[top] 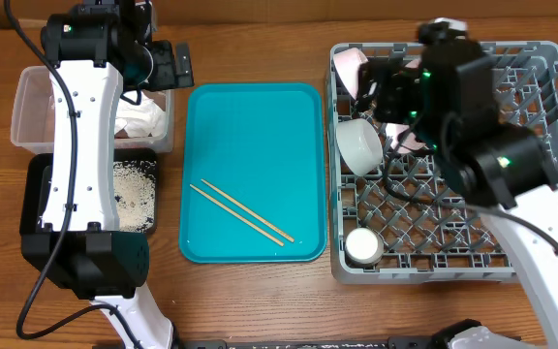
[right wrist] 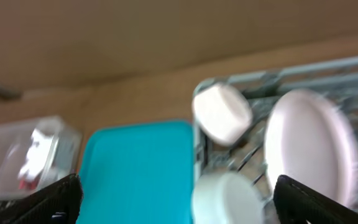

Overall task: Sort waste into correct bins and load items into the dishwasher
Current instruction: 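Stand the pink plate upright in the rack and open the gripper, then move the right gripper over the wooden chopsticks on the teal tray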

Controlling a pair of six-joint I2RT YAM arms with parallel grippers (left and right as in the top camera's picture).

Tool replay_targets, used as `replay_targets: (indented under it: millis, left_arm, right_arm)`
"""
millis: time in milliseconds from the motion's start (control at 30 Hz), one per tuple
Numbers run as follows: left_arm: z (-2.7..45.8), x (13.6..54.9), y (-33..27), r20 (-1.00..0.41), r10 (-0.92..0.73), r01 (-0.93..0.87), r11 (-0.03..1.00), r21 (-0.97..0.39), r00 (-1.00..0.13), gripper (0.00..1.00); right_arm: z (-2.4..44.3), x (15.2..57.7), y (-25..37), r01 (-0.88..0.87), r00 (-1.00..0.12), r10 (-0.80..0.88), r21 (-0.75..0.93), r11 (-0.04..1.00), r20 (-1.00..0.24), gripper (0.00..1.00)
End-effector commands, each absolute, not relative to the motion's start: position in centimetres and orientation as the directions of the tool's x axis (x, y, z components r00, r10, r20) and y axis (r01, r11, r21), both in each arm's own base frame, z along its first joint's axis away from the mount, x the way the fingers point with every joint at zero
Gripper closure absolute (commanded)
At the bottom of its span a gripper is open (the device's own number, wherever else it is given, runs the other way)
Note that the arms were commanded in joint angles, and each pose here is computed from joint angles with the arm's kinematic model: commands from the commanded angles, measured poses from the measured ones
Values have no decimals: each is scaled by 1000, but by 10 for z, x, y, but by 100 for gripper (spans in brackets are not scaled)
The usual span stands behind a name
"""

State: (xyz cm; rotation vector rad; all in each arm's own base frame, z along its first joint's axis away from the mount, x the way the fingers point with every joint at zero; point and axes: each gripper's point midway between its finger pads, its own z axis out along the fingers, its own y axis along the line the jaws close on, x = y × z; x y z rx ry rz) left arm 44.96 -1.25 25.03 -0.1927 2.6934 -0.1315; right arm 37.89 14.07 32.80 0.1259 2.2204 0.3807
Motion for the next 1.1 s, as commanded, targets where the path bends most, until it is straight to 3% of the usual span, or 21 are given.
replay_targets:
  millis: [0,533,1067]
  left_arm:
    - [256,451,-15,-431,-158,-110,985,-135,-888,0]
    - [256,451,-15,-430,-158,-110,985,-135,-889,0]
    - [256,451,-15,-431,-158,-109,985,-135,-889,0]
  right_arm:
    - [303,374,181,-147,-725,159,376,915,-671,3]
    - [190,347,280,-320,-862,-157,276,906,-483,5]
    - [151,333,298,-368,-879,-254,234,900,-405,9]
